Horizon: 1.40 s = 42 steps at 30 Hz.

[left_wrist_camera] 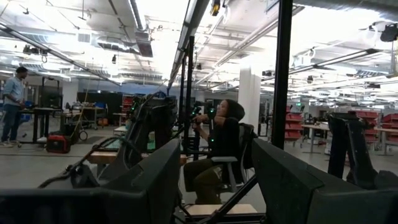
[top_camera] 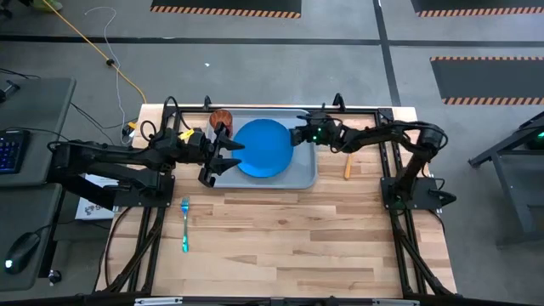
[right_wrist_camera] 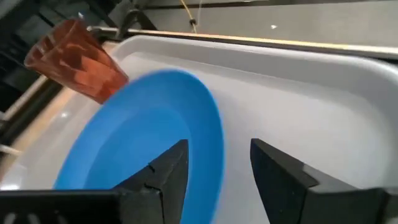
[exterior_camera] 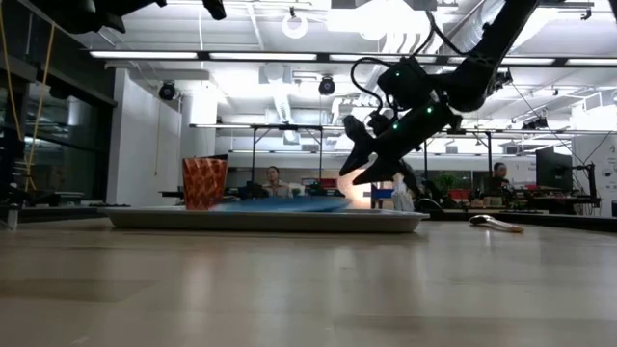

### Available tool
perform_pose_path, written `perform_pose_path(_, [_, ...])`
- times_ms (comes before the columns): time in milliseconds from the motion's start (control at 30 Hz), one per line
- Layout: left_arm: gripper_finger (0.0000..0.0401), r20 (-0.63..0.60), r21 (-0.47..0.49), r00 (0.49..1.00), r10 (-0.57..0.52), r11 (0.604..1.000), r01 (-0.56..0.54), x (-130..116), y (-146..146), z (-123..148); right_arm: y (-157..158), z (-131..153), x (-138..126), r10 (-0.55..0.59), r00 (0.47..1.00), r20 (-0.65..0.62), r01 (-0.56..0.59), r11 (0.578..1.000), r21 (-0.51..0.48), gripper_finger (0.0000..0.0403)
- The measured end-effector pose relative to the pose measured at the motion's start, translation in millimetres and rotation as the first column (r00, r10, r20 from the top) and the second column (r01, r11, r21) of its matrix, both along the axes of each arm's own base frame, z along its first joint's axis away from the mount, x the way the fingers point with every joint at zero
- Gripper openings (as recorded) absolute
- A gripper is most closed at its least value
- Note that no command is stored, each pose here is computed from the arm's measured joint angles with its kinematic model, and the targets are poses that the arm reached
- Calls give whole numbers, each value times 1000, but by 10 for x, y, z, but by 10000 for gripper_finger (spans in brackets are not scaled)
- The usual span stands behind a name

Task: Pick and place plate/cup/fork/spoon on tray
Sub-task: Put the yellow spoon on the gray serving tray to the right of the blue plate

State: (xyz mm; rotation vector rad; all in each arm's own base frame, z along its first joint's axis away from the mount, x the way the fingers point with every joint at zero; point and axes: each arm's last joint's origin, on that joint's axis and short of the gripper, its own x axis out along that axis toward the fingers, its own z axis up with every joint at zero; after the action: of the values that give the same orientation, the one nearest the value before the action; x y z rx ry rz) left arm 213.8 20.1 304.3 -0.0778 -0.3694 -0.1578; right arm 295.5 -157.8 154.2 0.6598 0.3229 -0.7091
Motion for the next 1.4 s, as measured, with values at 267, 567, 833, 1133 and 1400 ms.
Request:
perform_pose_path(267, [188, -3, 0, 1000, 0, 1000, 0, 1, 0, -3, 121, 354, -395, 8, 959, -285, -26, 998, -59, 165])
perform_pose_path(567, [188, -9, -1, 1000, 0, 1000, 0, 3, 1, -9, 585, 488, -987, -242, 703, -668, 240, 966, -97, 165])
perform_pose_path(833, [188, -7, -2, 1000, 0, 1000, 0, 2, 1, -8, 814, 371, -1068, -444, 596, -670, 431, 880, -200, 165])
perform_pose_path(1133, [188, -19, -3, 1000, 0, 1000, 0, 6, 2, -20, 893, -250, -1280, -527, 632, -568, 565, 815, -128, 165])
perform_pose_path(1400, [188, 9, 1, 1000, 0, 1000, 0, -4, 0, 6, 862, -382, -1217, -526, 745, -410, 544, 835, -83, 165])
